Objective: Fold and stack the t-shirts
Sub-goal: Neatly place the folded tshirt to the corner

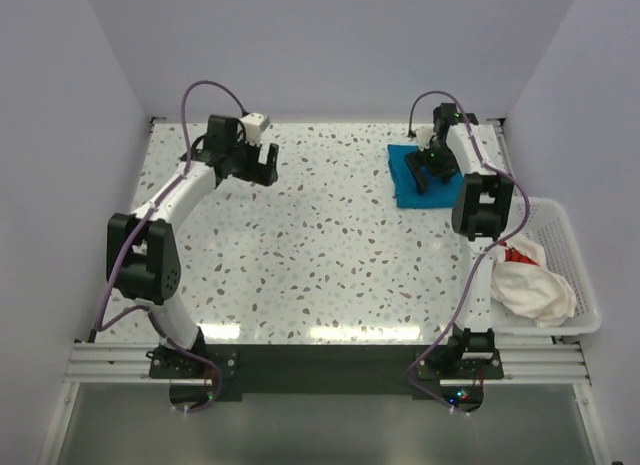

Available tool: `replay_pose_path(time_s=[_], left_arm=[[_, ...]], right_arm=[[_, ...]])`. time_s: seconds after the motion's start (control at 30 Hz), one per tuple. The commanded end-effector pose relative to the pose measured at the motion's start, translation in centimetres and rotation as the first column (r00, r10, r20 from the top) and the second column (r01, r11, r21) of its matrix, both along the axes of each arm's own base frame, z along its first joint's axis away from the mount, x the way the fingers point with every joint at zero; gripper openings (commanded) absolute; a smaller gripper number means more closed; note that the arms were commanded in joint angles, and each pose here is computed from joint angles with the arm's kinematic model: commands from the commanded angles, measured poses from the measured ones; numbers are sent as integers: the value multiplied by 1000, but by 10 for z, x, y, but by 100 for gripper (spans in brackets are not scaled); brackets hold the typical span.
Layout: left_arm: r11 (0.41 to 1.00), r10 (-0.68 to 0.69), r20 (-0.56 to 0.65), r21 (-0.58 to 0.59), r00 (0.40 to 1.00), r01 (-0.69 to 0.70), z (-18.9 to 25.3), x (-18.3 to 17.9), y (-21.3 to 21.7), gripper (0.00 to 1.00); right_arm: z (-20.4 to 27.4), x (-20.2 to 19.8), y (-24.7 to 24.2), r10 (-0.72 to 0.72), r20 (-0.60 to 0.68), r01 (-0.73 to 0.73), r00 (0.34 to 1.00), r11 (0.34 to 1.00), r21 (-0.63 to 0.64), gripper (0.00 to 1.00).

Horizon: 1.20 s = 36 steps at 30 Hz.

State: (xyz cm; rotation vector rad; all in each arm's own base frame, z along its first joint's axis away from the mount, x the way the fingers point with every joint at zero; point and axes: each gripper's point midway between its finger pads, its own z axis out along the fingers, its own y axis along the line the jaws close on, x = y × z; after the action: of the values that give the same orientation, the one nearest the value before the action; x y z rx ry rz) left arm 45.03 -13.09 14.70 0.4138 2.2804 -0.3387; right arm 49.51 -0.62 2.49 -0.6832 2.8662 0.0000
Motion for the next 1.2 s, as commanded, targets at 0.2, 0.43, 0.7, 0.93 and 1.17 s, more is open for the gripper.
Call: replay_pose_path(time_s=[0.2, 0.43, 0.7, 0.93, 1.17], left_arm=[[997, -77, -11, -14, 997, 77, 7, 7, -10, 100], [995, -94, -24, -22, 995, 94, 5, 7, -12, 100], [993, -111, -27, -31, 993, 111, 7, 7, -15, 100], [993, -115, -31, -27, 993, 115, 7, 5, -14, 100], [991, -131, -23, -38, 991, 130, 8, 2, -17, 100]], right_arm=[[-21, 16, -69, -92, 47, 98, 995, 984, -150, 91], [-9, 28, -107, -74, 110, 95, 991, 976, -197, 91], [-8, 31, -131, -83, 122, 111, 989, 965, -239, 91], [-11, 32, -142, -163, 142, 194, 976, 951, -243, 92], [43, 45, -88, -137, 255, 143, 957, 990, -3, 92]])
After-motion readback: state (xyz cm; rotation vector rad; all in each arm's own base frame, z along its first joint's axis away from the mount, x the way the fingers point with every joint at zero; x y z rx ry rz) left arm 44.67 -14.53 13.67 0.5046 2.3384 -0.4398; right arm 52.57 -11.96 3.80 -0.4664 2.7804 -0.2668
